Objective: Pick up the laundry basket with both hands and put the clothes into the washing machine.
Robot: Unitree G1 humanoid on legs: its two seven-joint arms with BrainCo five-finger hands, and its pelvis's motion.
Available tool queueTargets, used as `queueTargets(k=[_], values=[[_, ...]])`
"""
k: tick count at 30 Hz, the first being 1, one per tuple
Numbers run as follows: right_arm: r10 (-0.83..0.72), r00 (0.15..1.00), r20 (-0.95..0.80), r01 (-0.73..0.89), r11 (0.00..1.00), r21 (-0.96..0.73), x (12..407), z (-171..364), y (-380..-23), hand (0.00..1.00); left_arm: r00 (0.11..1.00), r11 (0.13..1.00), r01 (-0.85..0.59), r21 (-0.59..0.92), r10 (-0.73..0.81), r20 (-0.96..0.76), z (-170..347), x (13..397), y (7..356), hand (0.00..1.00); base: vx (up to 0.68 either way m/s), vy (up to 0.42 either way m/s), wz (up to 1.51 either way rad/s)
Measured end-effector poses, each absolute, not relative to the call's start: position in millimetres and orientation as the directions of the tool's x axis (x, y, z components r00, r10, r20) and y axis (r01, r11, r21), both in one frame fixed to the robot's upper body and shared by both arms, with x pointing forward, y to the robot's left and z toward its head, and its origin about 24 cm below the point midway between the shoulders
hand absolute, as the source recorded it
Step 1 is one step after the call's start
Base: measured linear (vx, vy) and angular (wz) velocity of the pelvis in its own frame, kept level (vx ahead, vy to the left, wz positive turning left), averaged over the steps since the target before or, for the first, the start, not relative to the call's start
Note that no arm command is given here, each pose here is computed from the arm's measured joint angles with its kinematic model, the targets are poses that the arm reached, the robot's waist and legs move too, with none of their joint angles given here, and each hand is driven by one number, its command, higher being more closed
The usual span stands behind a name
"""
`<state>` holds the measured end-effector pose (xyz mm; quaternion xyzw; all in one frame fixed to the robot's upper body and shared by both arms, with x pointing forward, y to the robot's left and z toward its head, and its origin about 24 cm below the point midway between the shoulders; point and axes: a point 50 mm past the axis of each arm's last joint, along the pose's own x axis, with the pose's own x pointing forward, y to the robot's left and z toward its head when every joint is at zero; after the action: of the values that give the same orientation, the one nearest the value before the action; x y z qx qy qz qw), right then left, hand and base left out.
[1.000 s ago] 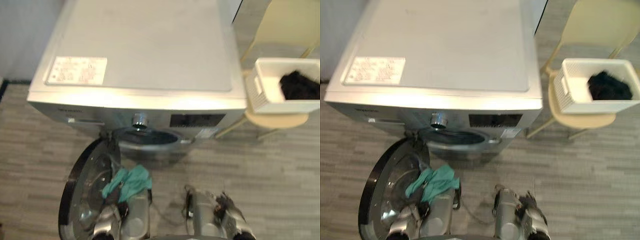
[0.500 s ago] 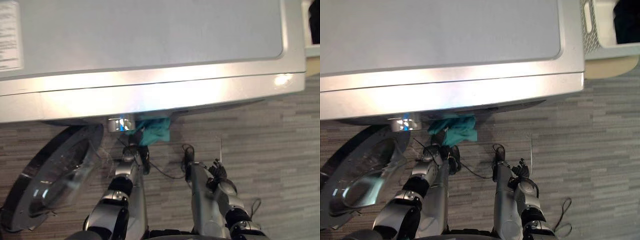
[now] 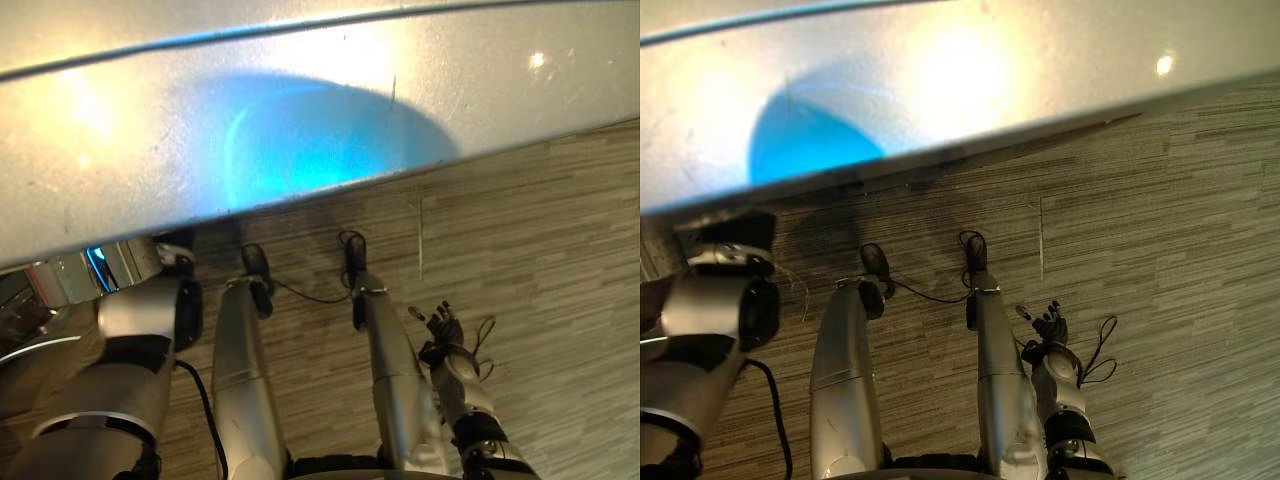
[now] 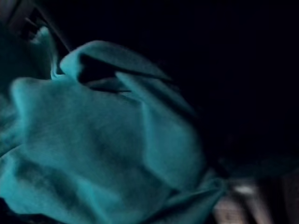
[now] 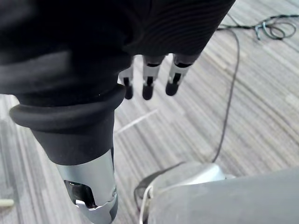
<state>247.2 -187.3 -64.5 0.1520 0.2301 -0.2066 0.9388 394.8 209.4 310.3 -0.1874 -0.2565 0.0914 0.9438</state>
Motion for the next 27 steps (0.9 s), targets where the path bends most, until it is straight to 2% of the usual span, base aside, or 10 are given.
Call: queueTargets(k=[2, 5, 6, 10, 12, 13, 15, 21, 25, 27], values=[[-0.324, 0.811, -0.487, 0.461, 0.867, 0.192, 239.9, -66.1, -190.4, 0.0, 0.86, 0.921, -0.06, -0.384, 0.243, 0.449, 310.7, 395.4, 199.6, 1.0, 0.03, 0.025, 0.06], [-0.332, 0.804, -0.494, 0.471, 0.862, 0.187, 231.7, -70.3, -195.2, 0.0, 0.845, 0.897, -0.069, -0.436, 0.285, 0.453, 311.1, 393.5, 198.1, 1.0, 0.0, 0.0, -0.01], [-0.335, 0.8, -0.497, 0.475, 0.861, 0.184, 228.9, -71.5, -196.1, 0.0, 0.827, 0.883, -0.074, -0.464, 0.314, 0.466, 313.1, 389.0, 200.8, 0.0, -0.02, -0.006, -0.07], [-0.348, 0.799, -0.49, 0.479, 0.861, 0.17, 226.0, -70.7, -201.7, 0.0, 0.746, 0.856, -0.196, -0.478, 0.447, 0.494, 317.2, 376.1, 218.6, 0.0, -0.02, -0.023, -0.05], [-0.356, 0.798, -0.486, 0.476, 0.867, 0.147, 225.6, -70.9, -204.7, 0.0, 0.664, 0.841, -0.444, -0.309, 0.54, 0.518, 315.3, 373.0, 225.4, 0.0, -0.03, -0.051, 0.12], [-0.357, 0.798, -0.486, 0.475, 0.869, 0.141, 225.3, -71.4, -204.4, 0.0, 0.652, 0.832, -0.491, -0.257, 0.547, 0.526, 313.8, 373.5, 224.0, 0.0, -0.02, -0.06, 0.19], [-0.371, 0.797, -0.476, 0.486, 0.862, 0.141, 224.6, -72.0, -204.3, 0.0, 0.629, 0.778, -0.628, -0.021, 0.524, 0.574, 307.1, 376.8, 216.0, 0.0, 0.0, -0.048, 0.18], [-0.372, 0.795, -0.479, 0.497, 0.853, 0.161, 222.9, -74.8, -201.6, 0.0, 0.67, 0.666, -0.698, 0.263, 0.477, 0.569, 288.7, 387.9, 205.8, 0.0, 0.01, 0.02, 0.1], [-0.356, 0.792, -0.496, 0.494, 0.851, 0.179, 222.5, -76.7, -197.6, 0.0, 0.732, 0.741, -0.641, 0.201, 0.512, 0.45, 275.0, 394.8, 208.0, 0.0, 0.0, 0.034, -0.07], [-0.353, 0.788, -0.504, 0.494, 0.852, 0.176, 222.0, -77.6, -197.9, 0.0, 0.744, 0.746, -0.637, 0.195, 0.528, 0.41, 269.3, 396.7, 214.3, 0.0, -0.02, 0.002, -0.12]])
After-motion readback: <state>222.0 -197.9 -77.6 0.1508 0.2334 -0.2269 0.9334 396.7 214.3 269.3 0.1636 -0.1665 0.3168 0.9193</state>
